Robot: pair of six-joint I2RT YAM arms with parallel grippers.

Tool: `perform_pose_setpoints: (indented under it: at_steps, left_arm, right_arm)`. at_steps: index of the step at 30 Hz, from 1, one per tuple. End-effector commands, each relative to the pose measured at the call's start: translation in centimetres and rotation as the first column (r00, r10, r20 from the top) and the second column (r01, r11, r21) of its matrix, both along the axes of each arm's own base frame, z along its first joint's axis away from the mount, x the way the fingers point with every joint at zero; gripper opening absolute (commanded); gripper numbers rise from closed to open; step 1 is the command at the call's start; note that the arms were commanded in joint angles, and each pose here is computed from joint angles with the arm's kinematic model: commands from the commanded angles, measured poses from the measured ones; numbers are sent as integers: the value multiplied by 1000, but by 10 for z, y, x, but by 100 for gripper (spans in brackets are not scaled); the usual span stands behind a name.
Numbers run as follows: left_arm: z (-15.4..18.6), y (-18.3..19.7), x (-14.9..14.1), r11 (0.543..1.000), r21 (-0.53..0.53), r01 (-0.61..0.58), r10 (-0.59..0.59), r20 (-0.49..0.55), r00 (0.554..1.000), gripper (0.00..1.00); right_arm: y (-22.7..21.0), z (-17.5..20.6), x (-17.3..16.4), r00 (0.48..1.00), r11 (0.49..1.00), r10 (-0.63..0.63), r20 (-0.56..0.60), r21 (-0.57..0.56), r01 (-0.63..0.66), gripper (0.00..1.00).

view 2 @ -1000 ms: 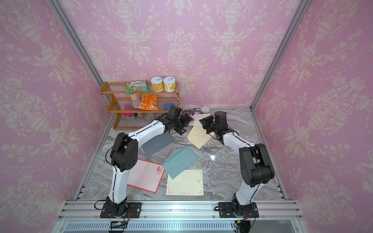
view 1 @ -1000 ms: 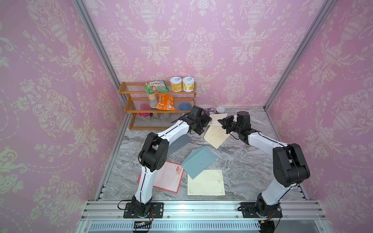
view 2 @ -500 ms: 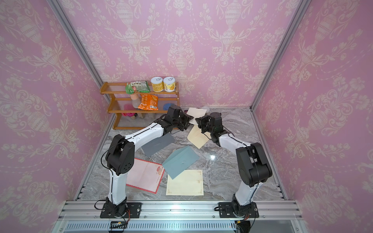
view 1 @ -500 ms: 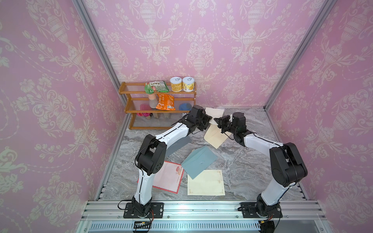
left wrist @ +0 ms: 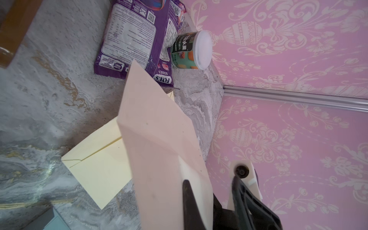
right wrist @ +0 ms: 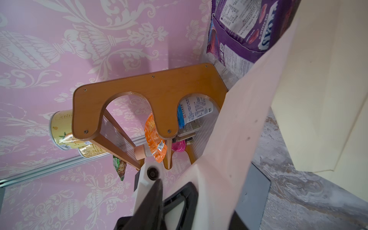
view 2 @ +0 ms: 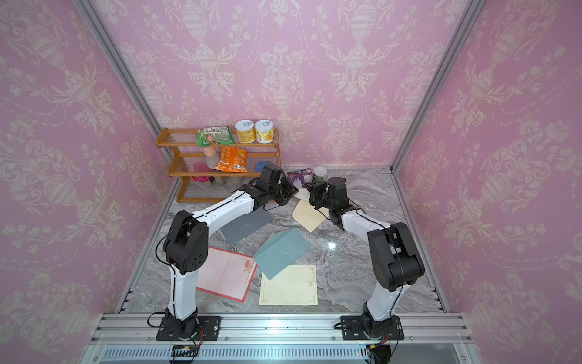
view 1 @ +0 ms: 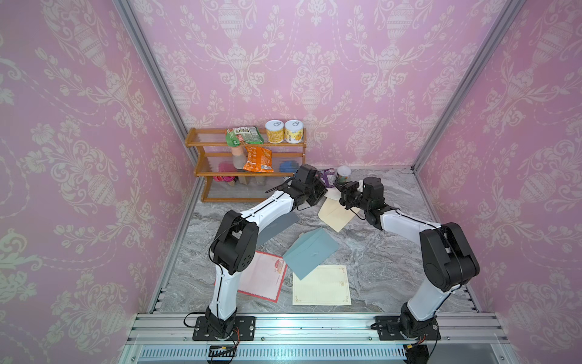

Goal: Fold the letter paper in half and place it into the envelope
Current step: Fold the letter paper at the center of the board.

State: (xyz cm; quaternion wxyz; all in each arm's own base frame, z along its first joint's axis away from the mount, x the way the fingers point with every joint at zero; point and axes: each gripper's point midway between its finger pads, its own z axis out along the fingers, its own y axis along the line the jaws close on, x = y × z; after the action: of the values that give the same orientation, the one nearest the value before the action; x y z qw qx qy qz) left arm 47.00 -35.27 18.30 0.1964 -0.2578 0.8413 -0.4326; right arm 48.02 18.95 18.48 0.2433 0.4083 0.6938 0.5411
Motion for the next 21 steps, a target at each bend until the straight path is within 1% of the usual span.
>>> perform_pose_setpoints:
  at_steps: [1, 3, 7, 8, 9, 10, 11, 12, 13, 14, 16, 21]
  left_arm:
    - [20, 9, -26, 990, 76, 115, -121, 70, 990, 0]
    - [19, 9, -32, 985, 87, 150, -158, 90, 983, 0]
    - [13, 11, -42, 966, 131, 222, -236, 103, 966, 0]
    - [10, 12, -44, 964, 138, 225, -239, 97, 966, 0]
    - [7, 13, -46, 965, 135, 226, -239, 94, 966, 0]
    - [6, 13, -46, 968, 125, 220, -232, 92, 968, 4]
    - [6, 12, -46, 971, 113, 213, -223, 89, 971, 17]
    - [5, 11, -45, 974, 94, 204, -212, 84, 974, 35]
    - [5, 9, -44, 978, 73, 197, -203, 83, 976, 47]
    - [5, 6, -43, 980, 55, 192, -196, 81, 977, 52]
    - [6, 1, -41, 983, 26, 179, -181, 77, 981, 54]
    - [7, -14, -37, 985, -21, 170, -169, 64, 984, 48]
  right_arm:
    - [-8, -12, 7, 1000, 1000, -19, 10, 3, 19, 36]
    - [-5, -17, 7, 1000, 1000, -3, -2, 9, 3, 30]
    - [-3, -21, 6, 1000, 1000, 16, -6, 10, -16, 4]
    - [-3, -22, 6, 1000, 1000, 16, -8, 4, -16, 0]
    - [-4, -22, 5, 1000, 1000, 15, -8, -2, -15, 0]
    - [-3, -21, 5, 1000, 1000, 19, -5, -5, -19, 0]
    - [-3, -20, 6, 1000, 1000, 22, -2, -8, -22, 0]
    - [-2, -20, 5, 1000, 1000, 23, 0, -10, -23, 0]
    - [-2, -18, 6, 1000, 1000, 19, 4, -11, -19, 0]
    - [-2, -18, 6, 1000, 1000, 18, 5, -13, -18, 0]
    - [0, -18, 5, 1000, 1000, 14, 10, -16, -14, 0]
    - [3, -17, 5, 1000, 1000, 11, 18, -27, -10, 0]
